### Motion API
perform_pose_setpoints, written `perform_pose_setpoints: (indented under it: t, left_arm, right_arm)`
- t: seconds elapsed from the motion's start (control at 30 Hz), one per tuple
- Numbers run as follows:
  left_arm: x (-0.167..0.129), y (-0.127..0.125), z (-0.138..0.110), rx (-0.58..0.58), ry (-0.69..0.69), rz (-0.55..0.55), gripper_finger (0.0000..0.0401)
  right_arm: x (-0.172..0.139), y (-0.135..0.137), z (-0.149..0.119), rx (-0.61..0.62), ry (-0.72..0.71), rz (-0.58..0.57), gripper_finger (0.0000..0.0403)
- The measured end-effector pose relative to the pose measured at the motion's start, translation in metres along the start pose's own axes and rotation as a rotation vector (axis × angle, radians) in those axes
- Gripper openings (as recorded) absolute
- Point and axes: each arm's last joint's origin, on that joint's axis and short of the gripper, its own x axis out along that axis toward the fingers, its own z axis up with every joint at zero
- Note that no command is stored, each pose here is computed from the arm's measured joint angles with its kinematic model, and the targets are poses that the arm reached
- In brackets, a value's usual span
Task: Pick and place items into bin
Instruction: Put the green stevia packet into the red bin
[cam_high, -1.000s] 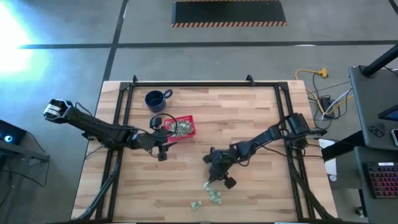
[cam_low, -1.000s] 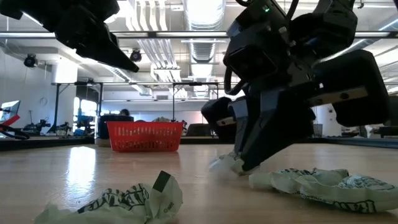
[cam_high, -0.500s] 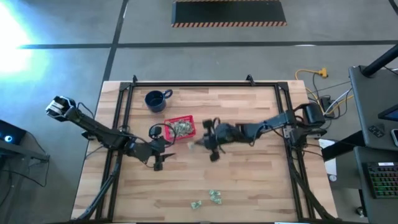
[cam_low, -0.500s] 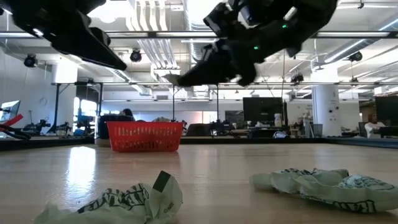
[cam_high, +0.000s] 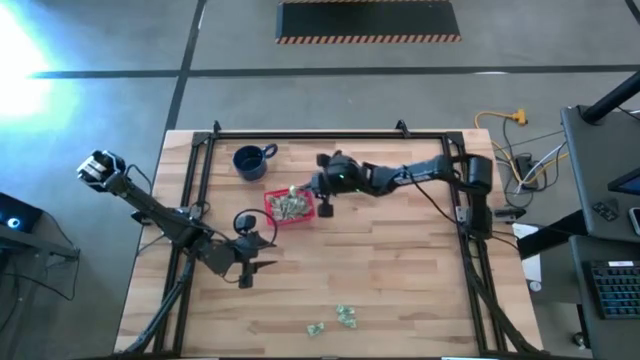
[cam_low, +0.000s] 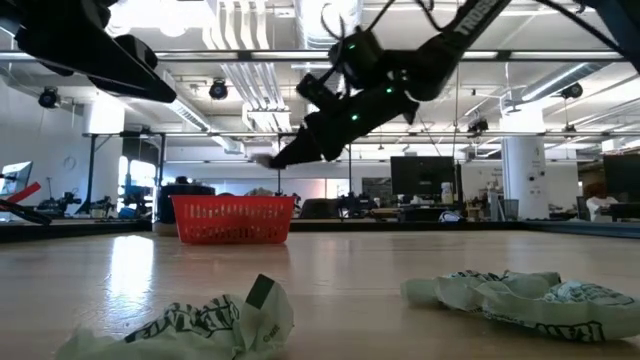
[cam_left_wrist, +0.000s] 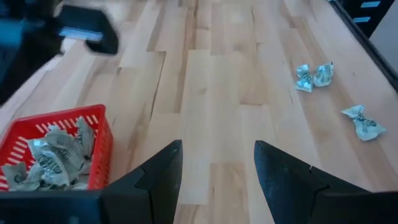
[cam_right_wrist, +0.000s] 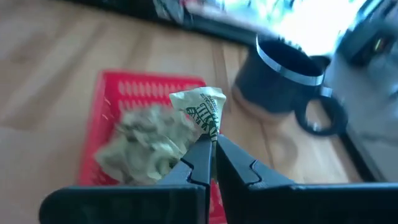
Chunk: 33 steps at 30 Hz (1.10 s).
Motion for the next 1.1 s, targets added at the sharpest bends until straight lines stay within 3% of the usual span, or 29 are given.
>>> perform_pose_setpoints:
  t: [0.3,0.5,0.7,0.97,1.1]
  left_arm:
    - [0.005,-0.004,-0.003,0.009,0.009,-0.001,0.0183]
    - [0.013,-0.009,-0.009,-0.015,0.048,-0.001,0.0183]
    - [0.023,-0.015,-0.014,-0.033,0.070,-0.028,0.0183]
    - [0.055,-0.043,-0.012,0.089,-0.080,-0.267,0.0183]
    - [0.072,-0.054,-0.018,0.116,-0.119,-0.328,0.0183]
  right_arm:
    - [0.033,-0.011,0.002,0.027,0.222,0.093,0.0016]
    - [0.034,-0.012,0.010,0.037,0.195,0.156,0.0079]
    - [0.021,-0.014,0.021,0.039,0.189,0.162,0.0146]
    - [-0.018,0.016,0.026,-0.023,0.220,0.477,0.0171]
    - [-0.043,0.038,0.021,-0.032,0.226,0.546,0.0171]
